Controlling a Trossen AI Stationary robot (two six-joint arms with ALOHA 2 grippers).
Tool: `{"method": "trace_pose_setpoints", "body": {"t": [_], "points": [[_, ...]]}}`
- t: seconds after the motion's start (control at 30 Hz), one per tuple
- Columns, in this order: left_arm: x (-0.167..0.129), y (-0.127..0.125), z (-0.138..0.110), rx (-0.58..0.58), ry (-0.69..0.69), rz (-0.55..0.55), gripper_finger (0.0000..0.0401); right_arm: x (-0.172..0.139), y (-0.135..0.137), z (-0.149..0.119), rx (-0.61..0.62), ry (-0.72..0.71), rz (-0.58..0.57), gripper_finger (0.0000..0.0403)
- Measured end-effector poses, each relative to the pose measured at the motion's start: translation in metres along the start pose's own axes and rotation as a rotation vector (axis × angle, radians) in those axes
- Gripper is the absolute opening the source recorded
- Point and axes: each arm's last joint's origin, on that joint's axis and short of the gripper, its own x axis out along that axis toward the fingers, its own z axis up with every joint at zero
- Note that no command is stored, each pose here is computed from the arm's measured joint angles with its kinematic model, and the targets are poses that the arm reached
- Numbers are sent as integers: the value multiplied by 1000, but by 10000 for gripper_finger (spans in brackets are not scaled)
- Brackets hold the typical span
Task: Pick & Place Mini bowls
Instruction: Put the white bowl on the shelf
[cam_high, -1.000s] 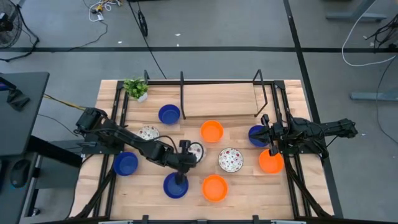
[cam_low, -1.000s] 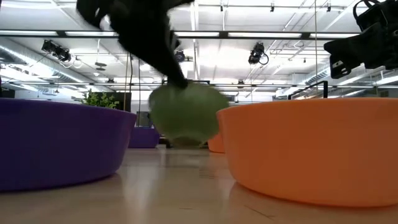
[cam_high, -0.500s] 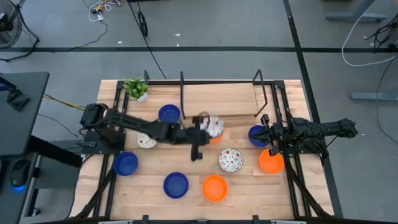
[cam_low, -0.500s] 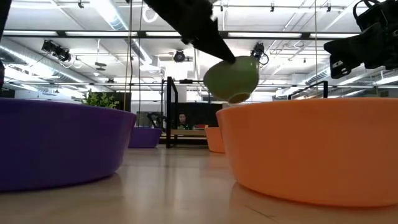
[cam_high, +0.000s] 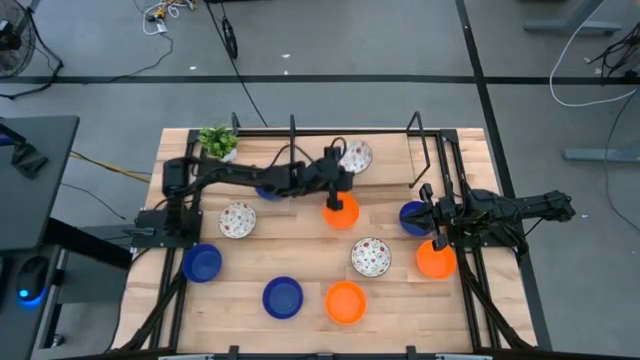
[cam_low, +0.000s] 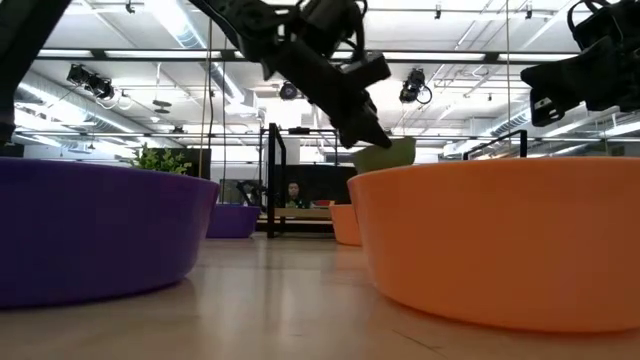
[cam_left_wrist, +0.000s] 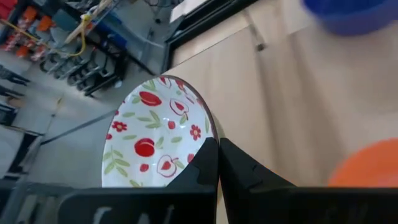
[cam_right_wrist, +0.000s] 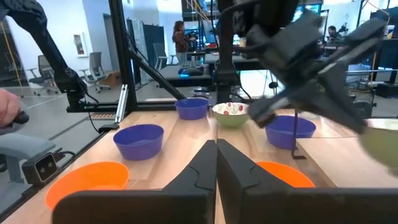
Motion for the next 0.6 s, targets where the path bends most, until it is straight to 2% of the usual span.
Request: {"method": "trace_pose_setpoints", "body": {"t": [0.33,0.6], "points": [[33,11,-13,37,109,-22,4,0,0,0,0,0,2,13],[39,15,-23,32,151,-8,3,0,0,0,0,0,1,13]]}}
